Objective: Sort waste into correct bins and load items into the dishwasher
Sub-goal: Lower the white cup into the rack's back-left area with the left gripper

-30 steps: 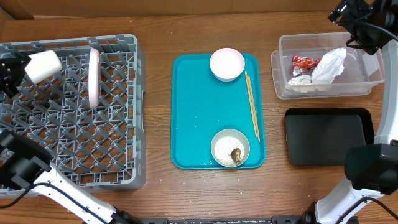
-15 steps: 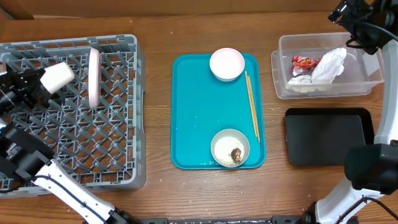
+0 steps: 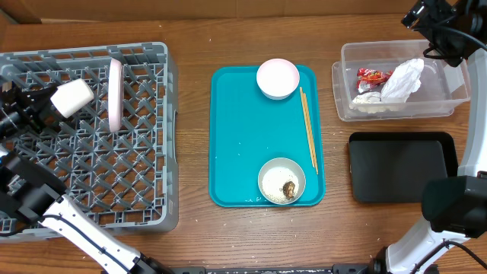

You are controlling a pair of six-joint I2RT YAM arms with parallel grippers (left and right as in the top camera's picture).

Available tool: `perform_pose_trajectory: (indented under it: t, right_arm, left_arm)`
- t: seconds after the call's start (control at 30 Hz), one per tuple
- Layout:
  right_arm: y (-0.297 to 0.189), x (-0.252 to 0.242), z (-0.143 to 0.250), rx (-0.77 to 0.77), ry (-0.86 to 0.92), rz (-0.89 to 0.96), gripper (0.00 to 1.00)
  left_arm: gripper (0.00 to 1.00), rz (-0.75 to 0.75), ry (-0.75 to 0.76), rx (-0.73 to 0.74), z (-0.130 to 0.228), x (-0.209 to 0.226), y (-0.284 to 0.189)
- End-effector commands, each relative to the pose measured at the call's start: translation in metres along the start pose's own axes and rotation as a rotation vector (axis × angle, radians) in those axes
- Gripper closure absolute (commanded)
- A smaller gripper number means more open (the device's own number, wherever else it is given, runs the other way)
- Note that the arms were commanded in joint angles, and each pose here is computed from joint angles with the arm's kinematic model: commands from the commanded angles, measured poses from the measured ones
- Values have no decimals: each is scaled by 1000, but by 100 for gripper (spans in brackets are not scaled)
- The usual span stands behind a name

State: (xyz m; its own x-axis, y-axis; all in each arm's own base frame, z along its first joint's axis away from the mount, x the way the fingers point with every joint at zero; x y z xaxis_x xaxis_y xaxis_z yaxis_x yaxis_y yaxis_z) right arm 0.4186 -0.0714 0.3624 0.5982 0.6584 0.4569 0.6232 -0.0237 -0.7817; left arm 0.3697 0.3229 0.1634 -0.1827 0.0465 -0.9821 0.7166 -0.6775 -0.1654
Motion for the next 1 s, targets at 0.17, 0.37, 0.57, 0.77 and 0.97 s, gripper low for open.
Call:
perform_pose_trajectory:
  t: [0.17, 0.37, 0.57, 0.77, 0.97]
  right_arm:
    - [-12, 2, -3, -28, 7, -18, 0]
    - [-12, 2, -3, -28, 7, -18, 0]
    - [-12, 2, -3, -28, 7, -18, 0]
    - [-12, 2, -3, -28, 7, -18, 0]
    - [-12, 2, -3, -28, 7, -18, 0]
  left_arm:
    - [96, -356, 23, 11, 14, -18, -19]
    - [96, -407, 2, 37, 17, -10, -15]
    - [96, -365, -12, 88, 23, 6, -3]
    - [96, -336, 24, 89, 22, 6, -3]
    - [96, -336, 16, 82, 22, 6, -7]
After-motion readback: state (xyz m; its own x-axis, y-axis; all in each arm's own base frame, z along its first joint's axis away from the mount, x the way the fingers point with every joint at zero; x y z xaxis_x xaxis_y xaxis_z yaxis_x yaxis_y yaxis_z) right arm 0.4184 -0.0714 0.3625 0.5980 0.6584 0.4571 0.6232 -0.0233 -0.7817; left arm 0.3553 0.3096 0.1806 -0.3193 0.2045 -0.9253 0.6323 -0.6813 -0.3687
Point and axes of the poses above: each gripper's point midway between its finger pads, its own y axis out along the fingers, its own x axis along the line the jaws close on, z = x × y, the point moved 10 cm from there along -y, back along the fingers, and after that the axes turned 11 degrees about y, right-handed, at the moved point
